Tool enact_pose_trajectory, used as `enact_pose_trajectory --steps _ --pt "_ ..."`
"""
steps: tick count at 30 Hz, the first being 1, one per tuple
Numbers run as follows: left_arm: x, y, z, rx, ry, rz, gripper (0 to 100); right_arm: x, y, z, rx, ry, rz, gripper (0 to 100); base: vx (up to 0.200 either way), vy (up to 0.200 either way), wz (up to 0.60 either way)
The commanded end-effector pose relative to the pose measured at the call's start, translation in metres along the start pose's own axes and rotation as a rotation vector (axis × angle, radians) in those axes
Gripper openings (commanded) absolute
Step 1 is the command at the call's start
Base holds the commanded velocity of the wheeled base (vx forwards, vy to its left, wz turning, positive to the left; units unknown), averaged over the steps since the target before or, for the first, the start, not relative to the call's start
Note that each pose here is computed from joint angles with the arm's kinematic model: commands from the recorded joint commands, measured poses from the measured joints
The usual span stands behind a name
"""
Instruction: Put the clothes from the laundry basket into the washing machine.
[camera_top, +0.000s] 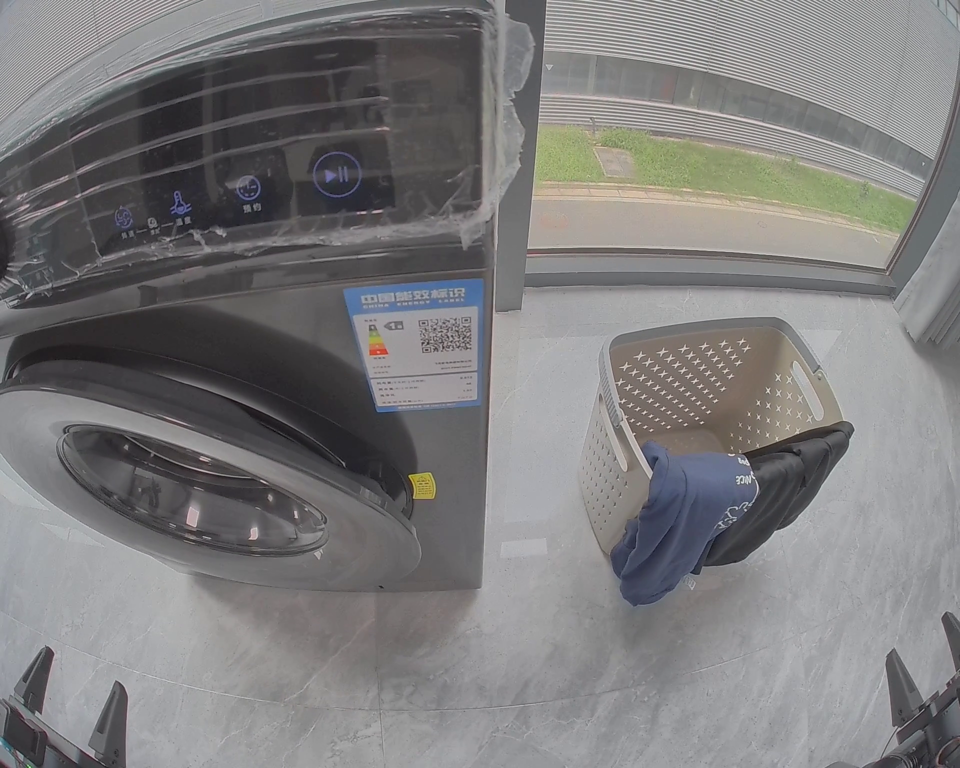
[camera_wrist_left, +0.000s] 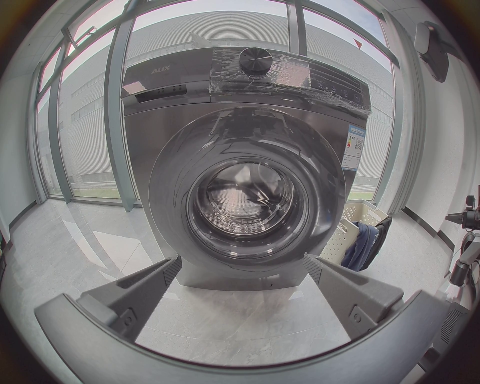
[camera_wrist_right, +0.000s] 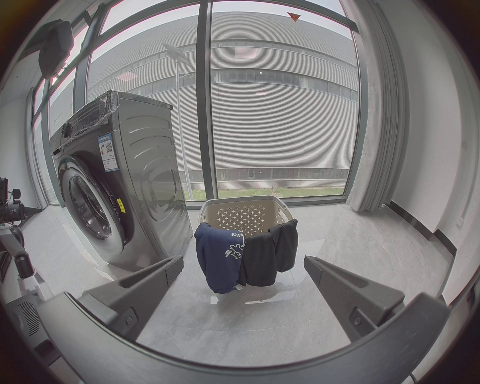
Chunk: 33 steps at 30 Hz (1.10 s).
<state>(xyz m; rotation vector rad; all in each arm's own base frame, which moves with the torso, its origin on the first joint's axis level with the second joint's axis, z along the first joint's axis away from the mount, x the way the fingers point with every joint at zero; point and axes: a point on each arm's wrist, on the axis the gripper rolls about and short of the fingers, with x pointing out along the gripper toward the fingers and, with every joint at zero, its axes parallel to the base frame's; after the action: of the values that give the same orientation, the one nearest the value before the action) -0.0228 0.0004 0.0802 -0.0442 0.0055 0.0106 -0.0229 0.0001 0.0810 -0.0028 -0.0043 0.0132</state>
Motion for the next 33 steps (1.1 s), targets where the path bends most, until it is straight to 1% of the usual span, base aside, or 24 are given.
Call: enact_pose_trajectory --steps 1,20,32,33 --pt "0.0002 0.0002 -0.0043 0.000 0.003 0.002 100 -0.0001 0.0000 -0.0048 0.000 0.000 0.001 100 0.000 0.200 0.00" --pt "0.0002 0.0002 -0.0043 0.000 0.004 -0.001 100 -0.0001 0.0000 -0.0048 0.000 0.000 0.001 100 0.000 0.200 0.00" --pt "0.0002 0.0002 -0.0043 0.000 0.004 -0.001 100 0.0001 0.0000 -0.0052 0.000 0.001 0.001 100 0.000 0.000 0.00" --pt "0.0002 0.0002 -0.0043 0.000 0.004 -0.001 100 0.0001 0.0000 -0.0052 0.000 0.001 0.001 100 0.000 0.200 0.00"
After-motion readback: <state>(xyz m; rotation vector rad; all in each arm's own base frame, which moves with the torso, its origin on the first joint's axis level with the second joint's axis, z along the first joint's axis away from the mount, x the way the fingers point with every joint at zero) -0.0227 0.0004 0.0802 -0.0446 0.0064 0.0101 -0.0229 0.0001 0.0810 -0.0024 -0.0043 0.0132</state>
